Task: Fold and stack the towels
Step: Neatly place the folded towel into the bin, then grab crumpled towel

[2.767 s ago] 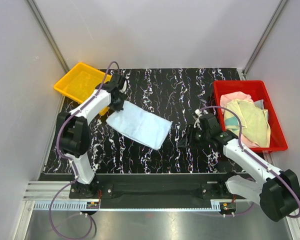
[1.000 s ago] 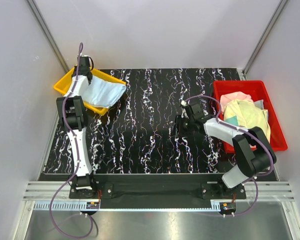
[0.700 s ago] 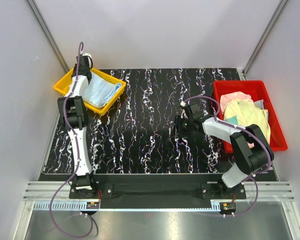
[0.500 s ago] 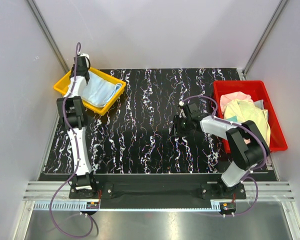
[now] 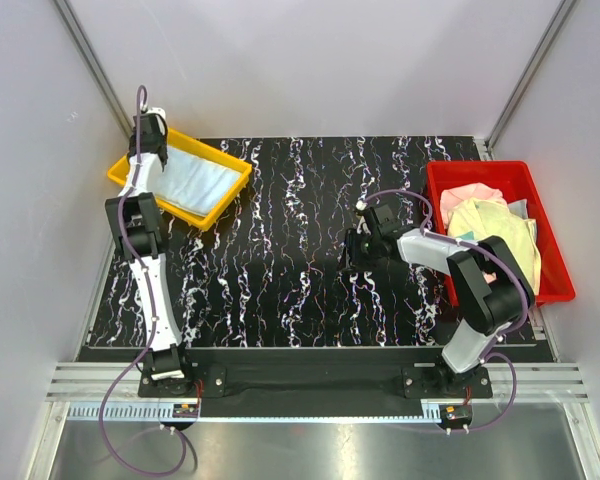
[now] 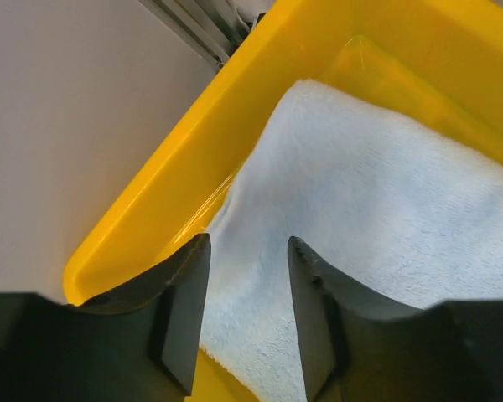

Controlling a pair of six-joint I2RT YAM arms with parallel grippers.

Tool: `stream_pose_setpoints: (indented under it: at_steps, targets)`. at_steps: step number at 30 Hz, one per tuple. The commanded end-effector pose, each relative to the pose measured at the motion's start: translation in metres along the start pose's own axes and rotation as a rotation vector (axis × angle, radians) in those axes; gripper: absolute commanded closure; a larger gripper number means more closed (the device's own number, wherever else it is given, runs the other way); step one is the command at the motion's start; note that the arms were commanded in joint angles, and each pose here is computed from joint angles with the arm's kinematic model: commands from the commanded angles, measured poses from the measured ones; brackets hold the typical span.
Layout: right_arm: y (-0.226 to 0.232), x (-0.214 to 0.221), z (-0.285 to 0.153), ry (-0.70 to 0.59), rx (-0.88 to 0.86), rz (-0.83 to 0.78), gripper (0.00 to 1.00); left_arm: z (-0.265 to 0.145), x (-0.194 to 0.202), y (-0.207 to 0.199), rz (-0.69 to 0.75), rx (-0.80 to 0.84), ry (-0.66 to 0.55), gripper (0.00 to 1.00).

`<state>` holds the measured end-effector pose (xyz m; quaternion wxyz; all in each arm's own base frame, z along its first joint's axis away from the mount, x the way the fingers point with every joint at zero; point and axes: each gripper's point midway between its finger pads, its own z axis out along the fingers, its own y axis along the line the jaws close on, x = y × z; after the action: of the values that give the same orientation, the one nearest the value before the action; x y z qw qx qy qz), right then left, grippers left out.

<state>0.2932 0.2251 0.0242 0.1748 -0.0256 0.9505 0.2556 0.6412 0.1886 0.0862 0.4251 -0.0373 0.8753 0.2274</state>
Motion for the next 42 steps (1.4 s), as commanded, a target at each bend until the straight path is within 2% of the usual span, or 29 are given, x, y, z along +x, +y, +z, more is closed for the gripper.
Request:
stream_pose_setpoints:
  at_steps: [1,3,5,6,8,10,12,13,14,15,16,17,18,19,20,21,22,23,24,26,27,29,30,31,34,35,37,40,42]
  targets:
    - [0.014,-0.017,0.0,-0.039,-0.048,-0.032,0.52,-0.032,-0.066,0.025,-0.07,-0.052,-0.155,0.42]
    - [0.015,-0.017,0.0,-0.039,-0.052,-0.032,0.51,-0.045,-0.073,0.033,-0.108,-0.081,-0.167,0.36]
    - [0.016,-0.018,-0.002,-0.046,-0.054,-0.03,0.49,-0.075,-0.101,0.051,-0.159,-0.123,-0.237,0.3]
    - [0.016,-0.018,-0.001,-0.044,-0.055,-0.028,0.49,-0.077,-0.089,0.039,-0.162,-0.092,-0.223,0.29]
    - [0.02,-0.02,-0.005,-0.051,-0.066,-0.021,0.47,-0.112,-0.119,0.044,-0.182,-0.076,-0.314,0.27]
    - [0.026,-0.023,-0.011,-0.057,-0.078,-0.013,0.36,-0.14,-0.137,0.036,-0.188,-0.048,-0.348,0.27]
    - [0.032,-0.028,-0.019,-0.073,-0.086,-0.01,0.22,-0.159,-0.138,0.021,-0.188,-0.002,-0.313,0.26]
    - [0.037,-0.036,-0.03,-0.097,-0.083,-0.008,0.01,-0.183,-0.15,0.01,-0.191,0.043,-0.337,0.25]
    - [0.04,-0.041,-0.037,-0.114,-0.077,-0.01,0.0,-0.196,-0.147,0.0,-0.184,0.08,-0.313,0.24]
    - [0.047,-0.053,-0.048,-0.15,-0.077,-0.018,0.0,-0.214,-0.151,-0.022,-0.186,0.138,-0.317,0.16]
    - [0.046,-0.058,-0.061,-0.175,-0.039,-0.016,0.0,-0.245,-0.161,-0.018,-0.217,0.165,-0.349,0.13]
    - [0.047,-0.066,-0.071,-0.202,-0.019,-0.02,0.0,-0.256,-0.145,-0.04,-0.196,0.234,-0.309,0.06]
    - [0.053,-0.085,-0.086,-0.251,-0.008,-0.028,0.0,-0.279,-0.147,-0.064,-0.218,0.326,-0.321,0.01]
    - [0.047,-0.092,-0.097,-0.27,0.035,-0.012,0.0,-0.316,-0.156,-0.064,-0.242,0.38,-0.371,0.01]
    - [0.047,-0.101,-0.105,-0.288,0.045,0.001,0.0,-0.323,-0.135,-0.08,-0.229,0.418,-0.327,0.01]
    - [0.05,-0.122,-0.123,-0.336,0.042,0.013,0.0,-0.349,-0.132,-0.105,-0.239,0.511,-0.325,0.01]
    - [0.029,-0.131,-0.134,-0.345,0.099,0.058,0.0,-0.379,-0.131,-0.106,-0.236,0.56,-0.357,0.01]
    - [0.021,-0.141,-0.146,-0.371,0.129,0.07,0.0,-0.393,-0.12,-0.113,-0.235,0.587,-0.339,0.01]
    - [0.02,-0.16,-0.167,-0.428,0.146,0.064,0.0,-0.422,-0.101,-0.133,-0.214,0.691,-0.322,0.01]
    - [-0.027,-0.175,-0.196,-0.49,0.321,0.115,0.0,-0.445,-0.077,-0.145,-0.211,0.76,-0.282,0.01]
    - [-0.038,-0.185,-0.212,-0.528,0.365,0.136,0.0,-0.465,-0.054,-0.157,-0.193,0.854,-0.259,0.01]
    - [-0.087,-0.188,-0.239,-0.559,0.502,0.234,0.0,-0.476,-0.034,-0.16,-0.233,0.894,-0.244,0.01]
    - [-0.106,-0.187,-0.246,-0.565,0.551,0.269,0.0,-0.496,-0.03,-0.155,-0.24,0.947,-0.289,0.01]
    - [-0.134,-0.186,-0.26,-0.583,0.588,0.333,0.0,-0.485,-0.005,-0.16,-0.238,0.935,-0.258,0.01]
    - [-0.176,-0.174,-0.26,-0.554,0.629,0.419,0.03,-0.487,0.018,-0.148,-0.28,0.911,-0.285,0.01]
    - [-0.201,-0.165,-0.265,-0.545,0.66,0.484,0.06,-0.489,0.021,-0.146,-0.315,0.908,-0.276,0.01]
    - [-0.223,-0.157,-0.257,-0.509,0.659,0.543,0.17,-0.501,0.024,-0.147,-0.329,0.959,-0.278,0.01]
    - [-0.255,-0.142,-0.249,-0.476,0.676,0.629,0.29,-0.506,0.034,-0.15,-0.319,0.996,-0.252,0.01]
    - [-0.27,-0.135,-0.238,-0.451,0.663,0.664,0.3,-0.509,0.038,-0.154,-0.305,1.023,-0.244,0.01]
